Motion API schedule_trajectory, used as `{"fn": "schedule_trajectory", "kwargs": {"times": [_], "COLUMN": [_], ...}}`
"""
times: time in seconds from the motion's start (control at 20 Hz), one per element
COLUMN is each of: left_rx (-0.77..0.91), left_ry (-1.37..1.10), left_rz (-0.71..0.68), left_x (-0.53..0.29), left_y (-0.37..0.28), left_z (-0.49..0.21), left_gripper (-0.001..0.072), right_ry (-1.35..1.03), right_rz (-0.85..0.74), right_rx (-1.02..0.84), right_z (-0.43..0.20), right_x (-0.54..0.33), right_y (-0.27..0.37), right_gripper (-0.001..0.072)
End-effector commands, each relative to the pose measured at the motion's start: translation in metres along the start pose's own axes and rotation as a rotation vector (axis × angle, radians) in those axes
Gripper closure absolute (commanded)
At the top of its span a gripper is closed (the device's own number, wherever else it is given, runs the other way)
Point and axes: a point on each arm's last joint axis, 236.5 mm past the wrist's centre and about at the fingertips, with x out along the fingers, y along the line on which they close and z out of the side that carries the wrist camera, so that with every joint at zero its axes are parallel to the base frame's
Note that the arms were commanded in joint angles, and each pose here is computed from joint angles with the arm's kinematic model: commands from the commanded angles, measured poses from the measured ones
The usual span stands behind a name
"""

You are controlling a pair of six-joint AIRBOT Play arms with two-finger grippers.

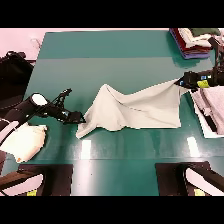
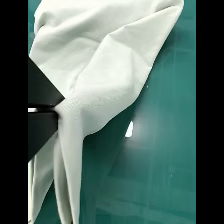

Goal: Fold the shirts.

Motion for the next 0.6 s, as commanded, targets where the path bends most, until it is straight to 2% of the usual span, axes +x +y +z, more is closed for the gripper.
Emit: {"fn": "schedule_trajectory", "kwargs": {"times": [0.0, 0.25, 0.3, 0.35, 0.4, 0.55], "left_rx": [-0.005, -0.003, -0.003, 0.010, 0.041, 0.021], "left_ry": [0.009, 0.037, 0.039, 0.043, 0.045, 0.060], "left_rz": [0.000, -0.022, -0.022, -0.025, -0.030, -0.040], "left_x": [0.003, 0.005, 0.005, 0.005, 0.005, 0.011], "left_y": [0.002, -0.002, -0.002, -0.003, -0.004, -0.002], "left_z": [-0.001, -0.007, -0.007, -0.008, -0.009, -0.018], "left_gripper": [0.0110, 0.0111, 0.0211, 0.0445, 0.0528, 0.0520], "right_ry": [0.000, -0.002, -0.003, -0.002, -0.002, -0.001], "right_rz": [0.001, 0.000, 0.000, 0.000, 0.000, 0.000], "right_rx": [0.007, 0.010, 0.010, 0.010, 0.010, 0.017], "right_z": [0.000, 0.001, 0.001, 0.001, 0.001, 0.000], "right_x": [0.000, 0.000, 0.000, 0.000, 0.000, 0.000], "right_y": [0.000, 0.000, 0.000, 0.000, 0.000, 0.000], "right_gripper": [0.0698, 0.0698, 0.0698, 0.0698, 0.0698, 0.0697]}}
